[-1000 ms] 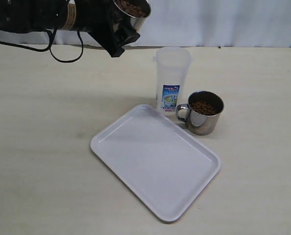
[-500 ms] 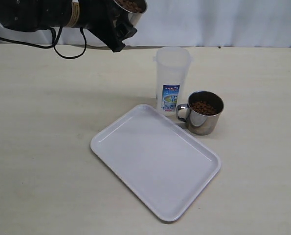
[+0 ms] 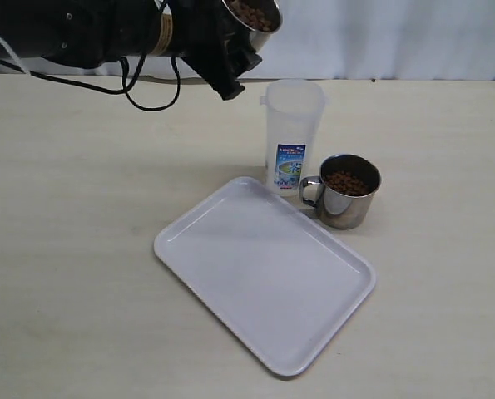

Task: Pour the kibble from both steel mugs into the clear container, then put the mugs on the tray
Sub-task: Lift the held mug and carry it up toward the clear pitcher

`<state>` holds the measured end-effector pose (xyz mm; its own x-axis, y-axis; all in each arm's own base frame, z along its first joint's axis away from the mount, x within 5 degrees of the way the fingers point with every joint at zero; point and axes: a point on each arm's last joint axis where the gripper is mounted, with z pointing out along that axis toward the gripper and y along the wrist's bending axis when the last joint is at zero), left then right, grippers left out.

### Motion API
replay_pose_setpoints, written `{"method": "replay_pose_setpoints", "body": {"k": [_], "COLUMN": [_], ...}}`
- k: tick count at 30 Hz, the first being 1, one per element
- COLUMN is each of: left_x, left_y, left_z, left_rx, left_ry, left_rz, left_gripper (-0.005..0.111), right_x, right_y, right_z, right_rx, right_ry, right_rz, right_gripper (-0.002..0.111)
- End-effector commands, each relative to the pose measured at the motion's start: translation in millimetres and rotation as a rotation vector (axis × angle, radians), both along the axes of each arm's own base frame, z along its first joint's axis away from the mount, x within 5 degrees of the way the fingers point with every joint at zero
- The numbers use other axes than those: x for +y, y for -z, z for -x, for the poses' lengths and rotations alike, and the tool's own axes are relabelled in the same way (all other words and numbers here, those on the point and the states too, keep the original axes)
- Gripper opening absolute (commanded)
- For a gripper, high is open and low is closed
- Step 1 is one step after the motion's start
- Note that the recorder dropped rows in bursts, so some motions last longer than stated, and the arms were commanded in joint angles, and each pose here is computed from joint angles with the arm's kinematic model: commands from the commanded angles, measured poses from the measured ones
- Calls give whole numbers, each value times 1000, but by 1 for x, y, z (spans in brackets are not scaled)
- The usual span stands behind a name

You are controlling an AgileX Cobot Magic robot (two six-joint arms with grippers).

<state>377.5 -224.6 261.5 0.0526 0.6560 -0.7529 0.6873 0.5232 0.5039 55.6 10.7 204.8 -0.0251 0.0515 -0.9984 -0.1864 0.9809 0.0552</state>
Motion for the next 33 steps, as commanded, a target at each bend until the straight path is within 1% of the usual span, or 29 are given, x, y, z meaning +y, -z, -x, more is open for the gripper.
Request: {"method": "replay_pose_setpoints", "body": {"k": [1,4,7,16,23,26,29,33], "left_x": [-7,-16,-24,-19,-21,-15,-13,-15], "left_y": [-8,-6,-3,-1,1,14,15,12], "left_z": [2,9,12,7,9,11,11,10], "left_rx": [-52,-80,-119,-176,-164,-167,-167,-196], "left_ry": [-8,13,-5,-47,-9,-24,-39,-23], "left_rz": [-26,-65,-118,-207,-202,-279,-288,-313], "left_gripper": [0,0,0,0,0,0,0,0], "right_x": [0,0,0,0,0,0,0,0], "right_y": [1,1,1,1,1,1,1,1], "right_z": [0,0,0,0,0,0,0,0], "right_rx": [-2,-2,-2,-2,-2,-2,-2,-2], "right_ry": [-4,-4,-4,-4,-4,-4,-4,-4], "right_rz": [7,7,7,7,7,7,7,7], "right_gripper": [5,5,5,5,5,5,5,5]}}
